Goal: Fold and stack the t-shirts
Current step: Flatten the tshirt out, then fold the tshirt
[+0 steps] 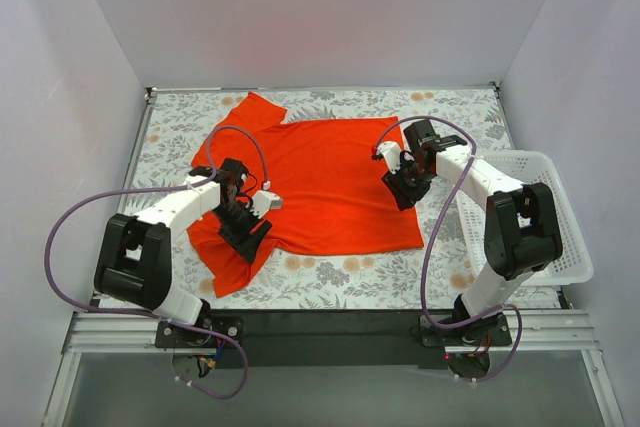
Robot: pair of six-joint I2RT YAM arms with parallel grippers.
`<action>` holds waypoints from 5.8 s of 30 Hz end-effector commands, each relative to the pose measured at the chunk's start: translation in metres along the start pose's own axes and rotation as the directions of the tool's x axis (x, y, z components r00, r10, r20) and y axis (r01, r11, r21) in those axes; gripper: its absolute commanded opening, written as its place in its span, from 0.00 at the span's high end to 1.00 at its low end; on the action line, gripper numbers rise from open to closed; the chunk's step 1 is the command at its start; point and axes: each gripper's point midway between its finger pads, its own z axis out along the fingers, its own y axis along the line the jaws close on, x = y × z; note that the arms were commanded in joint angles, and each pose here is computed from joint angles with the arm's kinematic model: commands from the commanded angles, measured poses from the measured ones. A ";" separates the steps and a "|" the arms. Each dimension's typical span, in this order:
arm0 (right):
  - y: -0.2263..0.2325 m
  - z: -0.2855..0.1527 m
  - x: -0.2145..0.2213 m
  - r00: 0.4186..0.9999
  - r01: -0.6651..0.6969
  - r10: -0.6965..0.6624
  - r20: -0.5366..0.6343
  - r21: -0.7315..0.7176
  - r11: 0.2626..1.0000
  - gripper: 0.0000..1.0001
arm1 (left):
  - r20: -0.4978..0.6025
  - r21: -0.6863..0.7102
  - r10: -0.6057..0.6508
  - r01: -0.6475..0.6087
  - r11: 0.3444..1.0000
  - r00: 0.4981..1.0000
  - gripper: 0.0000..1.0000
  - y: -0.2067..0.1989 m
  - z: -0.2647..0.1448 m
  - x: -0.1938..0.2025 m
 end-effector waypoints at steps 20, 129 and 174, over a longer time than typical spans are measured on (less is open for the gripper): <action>0.000 0.000 0.005 1.000 0.000 0.000 -0.020 -0.002 1.000 0.56 | 0.009 0.032 0.140 -0.141 0.990 0.990 1.00 -0.041 0.009 -0.020; -0.235 0.080 -0.181 0.855 -0.376 0.276 0.439 0.158 0.913 0.99 | 0.825 -0.221 -0.146 0.549 0.806 0.546 0.44 0.409 -0.124 -0.269; -0.230 0.079 -0.182 0.865 -0.341 0.246 0.437 0.152 0.928 0.99 | 0.748 0.114 -0.407 0.502 0.857 0.525 0.53 0.356 -0.082 -0.260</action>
